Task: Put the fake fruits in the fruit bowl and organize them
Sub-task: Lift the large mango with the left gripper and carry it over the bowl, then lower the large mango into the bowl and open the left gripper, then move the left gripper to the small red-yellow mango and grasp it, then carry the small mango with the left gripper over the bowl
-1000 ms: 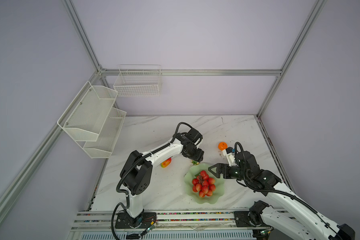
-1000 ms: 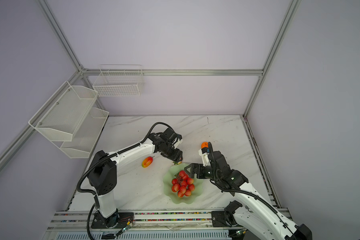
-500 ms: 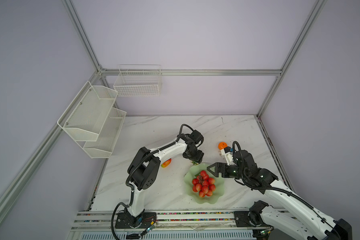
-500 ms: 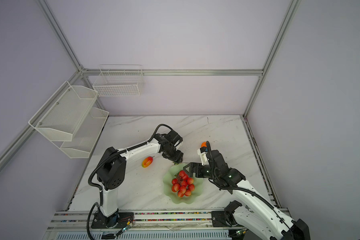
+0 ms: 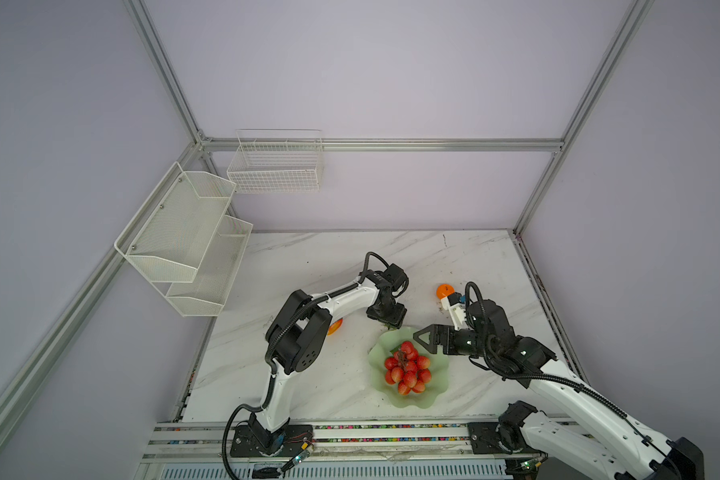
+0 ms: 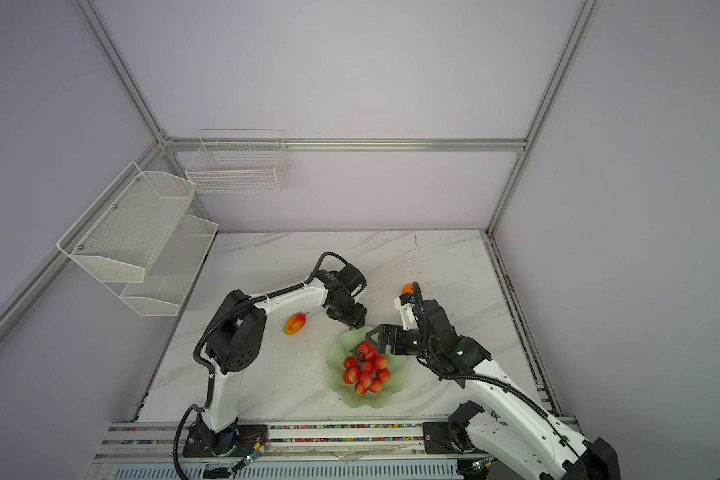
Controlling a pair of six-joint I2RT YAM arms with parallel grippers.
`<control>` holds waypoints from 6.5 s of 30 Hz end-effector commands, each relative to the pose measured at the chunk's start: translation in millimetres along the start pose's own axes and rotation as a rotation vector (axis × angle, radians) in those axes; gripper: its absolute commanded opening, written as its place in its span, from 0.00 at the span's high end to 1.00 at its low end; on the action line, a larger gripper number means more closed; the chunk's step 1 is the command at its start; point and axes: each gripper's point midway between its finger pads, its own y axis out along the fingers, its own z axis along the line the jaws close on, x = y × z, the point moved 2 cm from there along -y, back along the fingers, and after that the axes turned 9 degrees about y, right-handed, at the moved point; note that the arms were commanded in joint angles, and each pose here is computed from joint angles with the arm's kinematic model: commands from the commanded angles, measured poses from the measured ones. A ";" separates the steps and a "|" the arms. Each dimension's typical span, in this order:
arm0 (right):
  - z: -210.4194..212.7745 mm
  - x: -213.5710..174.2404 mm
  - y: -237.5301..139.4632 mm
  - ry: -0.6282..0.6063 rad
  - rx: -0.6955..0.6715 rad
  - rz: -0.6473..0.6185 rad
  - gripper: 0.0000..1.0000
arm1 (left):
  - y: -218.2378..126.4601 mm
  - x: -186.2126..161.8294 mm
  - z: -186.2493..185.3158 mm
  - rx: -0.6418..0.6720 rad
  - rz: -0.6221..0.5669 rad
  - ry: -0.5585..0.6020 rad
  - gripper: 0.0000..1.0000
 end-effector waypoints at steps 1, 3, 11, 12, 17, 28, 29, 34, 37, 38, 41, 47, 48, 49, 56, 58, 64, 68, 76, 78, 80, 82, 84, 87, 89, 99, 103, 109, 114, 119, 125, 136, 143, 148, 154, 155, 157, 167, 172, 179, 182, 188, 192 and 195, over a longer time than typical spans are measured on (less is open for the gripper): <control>-1.4 -0.6 3.4 0.002 0.004 -0.003 0.03 | -21.1 36.3 -1.8 0.006 -0.124 0.005 0.33; -0.5 -0.3 3.6 0.001 0.005 -0.001 0.03 | -19.2 38.0 -0.6 0.013 -0.132 0.003 0.34; -0.3 -0.4 1.3 -0.001 0.003 -0.004 0.03 | -29.6 45.6 13.0 0.035 -0.200 -0.014 0.49; -0.4 -0.6 1.1 0.000 0.003 -0.005 0.03 | -33.9 46.2 14.9 0.040 -0.210 -0.012 0.50; 2.6 -2.9 -2.2 -0.014 0.023 -0.002 0.03 | -82.7 41.8 23.8 0.078 -0.291 0.014 0.52; -1.0 -24.7 -12.6 -0.042 0.058 0.054 0.03 | -162.8 -75.6 -7.2 -0.069 -0.166 0.143 0.53; -1.1 -25.3 -12.1 -0.046 0.062 0.056 0.03 | -166.5 -85.1 -14.5 -0.093 -0.151 0.164 0.53; 1.2 -24.3 -13.3 -0.060 0.078 0.044 0.03 | -154.6 -124.0 -44.1 -0.172 -0.020 0.275 0.53; 1.5 -24.4 -15.5 -0.059 0.077 0.040 0.03 | -143.5 -128.6 -54.7 -0.172 0.020 0.310 0.54; 1.4 -24.6 -17.0 -0.058 0.074 0.038 0.03 | -139.9 -127.6 -56.2 -0.173 0.025 0.310 0.53; -1.2 -26.4 -23.0 -0.044 0.060 0.025 0.03 | -131.6 -120.8 -59.1 -0.160 0.015 0.324 0.53; -19.4 -28.1 -33.7 0.025 -0.021 -0.035 0.03 | -116.0 -118.7 -62.9 -0.148 0.044 0.370 0.52; -22.7 -28.1 -34.0 0.037 -0.038 -0.040 0.03 | -113.3 -118.6 -62.0 -0.143 0.049 0.375 0.52; -26.2 -27.7 -34.3 0.050 -0.055 -0.049 0.03 | -111.1 -117.8 -62.2 -0.143 0.053 0.383 0.52; -22.9 -23.5 -34.5 0.090 -0.028 -0.079 0.03 | -98.6 -117.7 -64.1 -0.135 0.088 0.434 0.51; -23.5 -24.3 -32.7 0.088 -0.031 -0.070 0.03 | -94.8 -119.1 -64.2 -0.133 0.101 0.442 0.50; -23.2 -25.2 -26.6 0.078 -0.031 -0.043 0.03 | -86.7 -120.4 -63.7 -0.122 0.127 0.449 0.47; -22.3 -24.3 -25.3 0.074 -0.032 -0.040 0.03 | -82.4 -120.3 -63.6 -0.116 0.137 0.457 0.44; -23.7 -25.0 -24.6 0.075 -0.032 -0.038 0.03 | -87.3 -112.6 -61.3 -0.086 0.111 0.476 0.34; -23.5 -24.5 -23.6 0.074 -0.031 -0.039 0.03 | -89.2 -111.9 -61.6 -0.086 0.104 0.478 0.33; -23.2 -23.8 -22.1 0.074 -0.028 -0.039 0.03 | -90.5 -110.1 -61.6 -0.083 0.097 0.481 0.32; -22.6 -22.6 -20.7 0.073 -0.028 -0.039 0.03 | -92.4 -108.4 -60.6 -0.072 0.091 0.482 0.31; -24.6 -19.1 -20.5 0.087 -0.049 -0.053 0.03 | -98.2 -104.2 -60.2 -0.060 0.072 0.481 0.31; -31.5 -15.8 -19.4 0.147 -0.093 -0.073 0.03 | -113.5 -95.2 -60.2 -0.053 0.017 0.469 0.30; -37.1 -12.5 -18.5 0.187 -0.130 -0.091 0.03 | -125.3 -88.3 -57.2 -0.046 -0.024 0.451 0.29; -26.6 8.1 -17.4 0.149 -0.138 -0.148 0.03 | -162.5 -69.3 14.5 0.099 -0.194 0.206 0.29; -5.9 16.3 -14.5 0.052 -0.077 -0.127 0.03 | -149.7 -80.5 75.9 0.300 -0.127 0.095 0.29; 13.8 28.0 -4.2 -0.022 -0.045 -0.084 0.03 | -132.6 -75.2 121.1 0.301 -0.109 -0.016 0.29; 14.3 28.6 0.2 0.002 -0.029 -0.083 0.03 | -112.4 -75.4 122.3 0.223 -0.062 -0.001 0.29; 10.4 25.9 0.1 0.032 -0.029 -0.088 0.03 | -91.8 -91.1 123.1 0.197 0.009 -0.014 0.29; 4.4 22.6 5.9 0.047 -0.055 -0.061 0.03 | -74.7 -101.6 131.0 0.223 0.056 -0.017 0.29; 5.1 27.4 14.2 0.056 -0.065 -0.049 0.03 | -51.5 -110.9 133.0 0.194 0.099 -0.012 0.32; 1.2 23.2 11.1 0.077 -0.069 -0.052 0.03 | -48.4 -107.7 133.8 0.184 0.086 -0.001 0.40; -0.5 20.3 4.2 0.078 -0.072 -0.064 0.03 | -53.5 -102.9 129.5 0.164 0.057 0.003 0.48; -1.7 16.7 -5.6 0.082 -0.060 -0.090 0.03 | -65.1 -98.9 124.8 0.151 0.006 -0.010 0.57; -1.9 16.2 -7.0 0.083 -0.060 -0.093 0.03 | -68.4 -98.1 123.8 0.151 -0.008 -0.013 0.58; -1.2 16.0 -9.9 0.082 -0.056 -0.100 0.03 | -73.7 -97.2 121.9 0.146 -0.027 -0.018 0.60; 0.8 3.3 -4.7 0.031 -0.026 -0.017 0.03 | -145.2 -79.5 48.1 -0.018 -0.263 0.122 0.62; -6.6 -17.5 -18.8 0.057 -0.027 0.025 0.03 | -189.7 -88.9 -26.0 -0.108 -0.419 0.419 0.63; -19.9 -39.2 -39.4 0.149 -0.052 0.036 0.03 | -198.2 -119.4 -78.7 -0.238 -0.503 0.748 0.64; -31.9 -49.2 -42.3 0.196 -0.083 0.045 0.03 | -183.5 -126.3 -89.0 -0.258 -0.454 0.829 0.64; -52.8 -61.5 -47.4 0.279 -0.146 0.032 0.03 | -154.7 -131.8 -113.9 -0.246 -0.365 1.000 0.63; -50.8 -57.5 -55.9 0.299 -0.130 -0.022 0.03 | -144.6 -131.5 -125.0 -0.232 -0.316 1.070 0.62; -51.3 -56.6 -57.6 0.331 -0.116 -0.046 0.03 | -131.4 -136.5 -129.8 -0.215 -0.261 1.129 0.62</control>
